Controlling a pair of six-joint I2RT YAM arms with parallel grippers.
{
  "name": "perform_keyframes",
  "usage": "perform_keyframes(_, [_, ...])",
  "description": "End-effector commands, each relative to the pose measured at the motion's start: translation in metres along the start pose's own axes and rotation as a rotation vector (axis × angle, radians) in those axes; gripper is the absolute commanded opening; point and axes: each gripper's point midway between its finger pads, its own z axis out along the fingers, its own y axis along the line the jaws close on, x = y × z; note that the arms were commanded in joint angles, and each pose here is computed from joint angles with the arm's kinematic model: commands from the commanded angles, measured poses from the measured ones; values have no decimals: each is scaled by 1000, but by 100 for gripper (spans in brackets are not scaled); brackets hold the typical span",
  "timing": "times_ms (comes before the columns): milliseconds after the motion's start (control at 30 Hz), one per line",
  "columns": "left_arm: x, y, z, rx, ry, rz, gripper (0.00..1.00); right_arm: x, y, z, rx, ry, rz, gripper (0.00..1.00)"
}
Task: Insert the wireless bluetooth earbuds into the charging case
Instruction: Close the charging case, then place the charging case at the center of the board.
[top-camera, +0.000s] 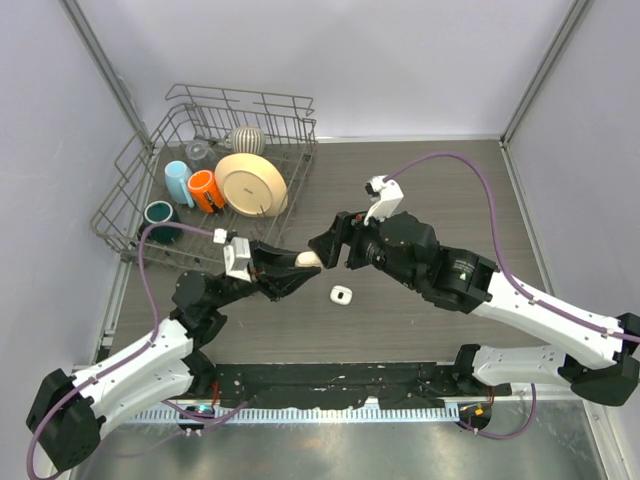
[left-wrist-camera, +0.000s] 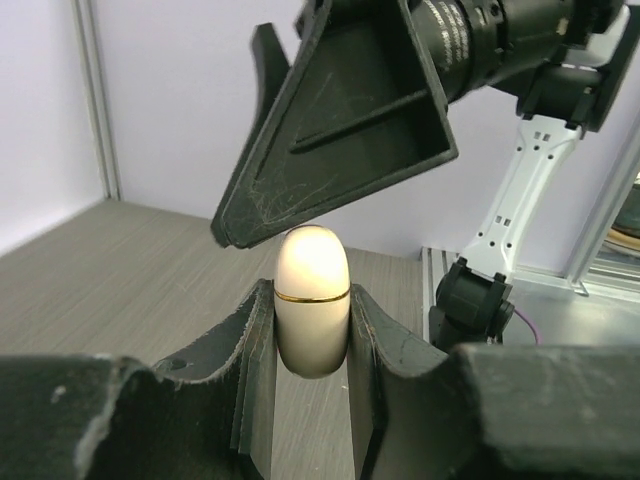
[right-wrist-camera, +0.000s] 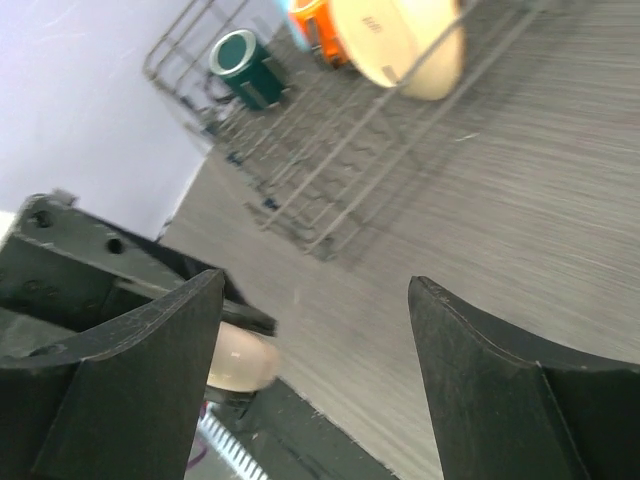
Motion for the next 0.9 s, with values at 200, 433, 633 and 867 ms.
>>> perform_keyframes(200, [37, 28, 4, -181, 307, -201, 0, -42, -102, -60, 429, -349, 154, 85])
perform_keyframes(433, [82, 50, 16, -359, 580, -509, 0, -39, -134, -83, 586, -391, 202, 85])
perform_keyframes(633, [137, 50, 28, -400, 791, -610, 0, -38, -145, -98, 613, -431, 244, 85])
perform_keyframes(867, [189, 36, 49, -388, 924, -699, 0, -38, -155, -115, 606, -484, 303, 85])
